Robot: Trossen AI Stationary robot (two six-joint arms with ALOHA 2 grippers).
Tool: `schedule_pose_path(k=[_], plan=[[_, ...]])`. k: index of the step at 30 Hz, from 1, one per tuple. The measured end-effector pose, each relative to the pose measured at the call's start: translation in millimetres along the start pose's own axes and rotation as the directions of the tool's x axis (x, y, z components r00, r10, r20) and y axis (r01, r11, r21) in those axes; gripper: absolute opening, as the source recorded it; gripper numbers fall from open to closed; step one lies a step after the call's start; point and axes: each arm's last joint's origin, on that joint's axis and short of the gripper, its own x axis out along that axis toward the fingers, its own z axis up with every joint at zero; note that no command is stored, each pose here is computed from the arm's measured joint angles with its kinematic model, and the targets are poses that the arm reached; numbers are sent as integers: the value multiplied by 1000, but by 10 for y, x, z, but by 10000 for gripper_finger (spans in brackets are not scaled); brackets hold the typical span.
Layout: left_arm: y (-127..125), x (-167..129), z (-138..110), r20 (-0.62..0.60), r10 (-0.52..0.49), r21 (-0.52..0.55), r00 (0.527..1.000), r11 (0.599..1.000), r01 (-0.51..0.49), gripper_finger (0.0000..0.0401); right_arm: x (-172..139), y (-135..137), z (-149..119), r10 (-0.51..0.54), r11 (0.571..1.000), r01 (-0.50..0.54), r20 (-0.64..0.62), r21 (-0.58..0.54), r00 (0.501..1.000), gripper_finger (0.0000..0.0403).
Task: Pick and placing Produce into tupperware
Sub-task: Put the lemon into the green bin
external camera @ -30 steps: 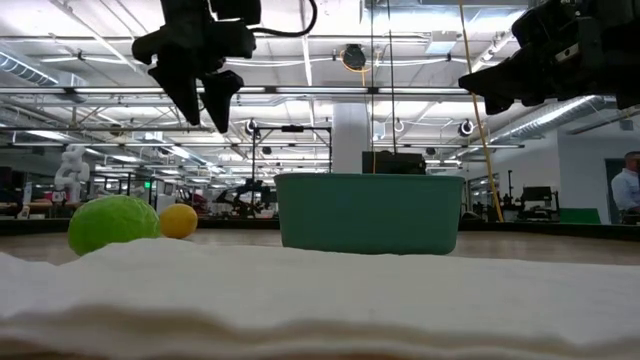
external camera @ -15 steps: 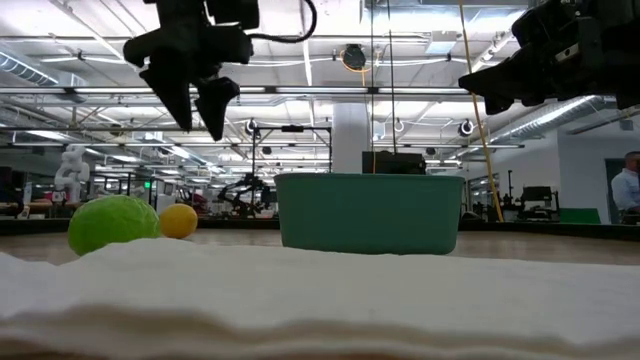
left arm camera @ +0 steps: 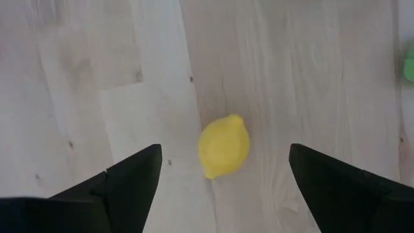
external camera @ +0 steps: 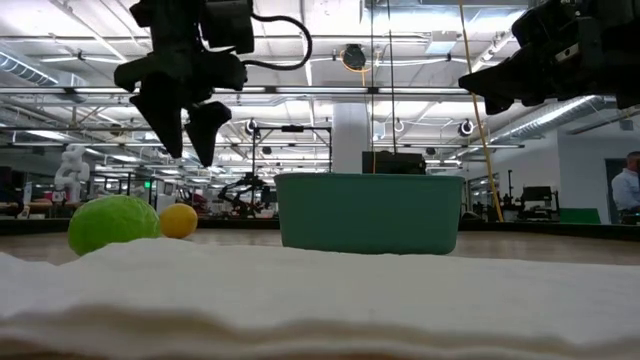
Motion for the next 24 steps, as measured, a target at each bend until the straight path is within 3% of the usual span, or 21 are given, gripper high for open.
schedule_pose_path(k=[9, 17, 24], plan=[[-31, 124, -30, 19, -15, -78, 1000, 997, 16, 344, 0, 0, 0, 0, 1000, 0, 0, 0, 1000, 0], [-156, 228, -14, 20, -6, 107, 1000, 994, 4, 344, 0, 0, 0, 0, 1000, 0, 0, 0, 1000, 0], [-186, 286, -60, -4, -1, 137, 1000, 991, 2, 344, 0, 0, 0, 0, 1000, 0, 0, 0, 1000, 0]])
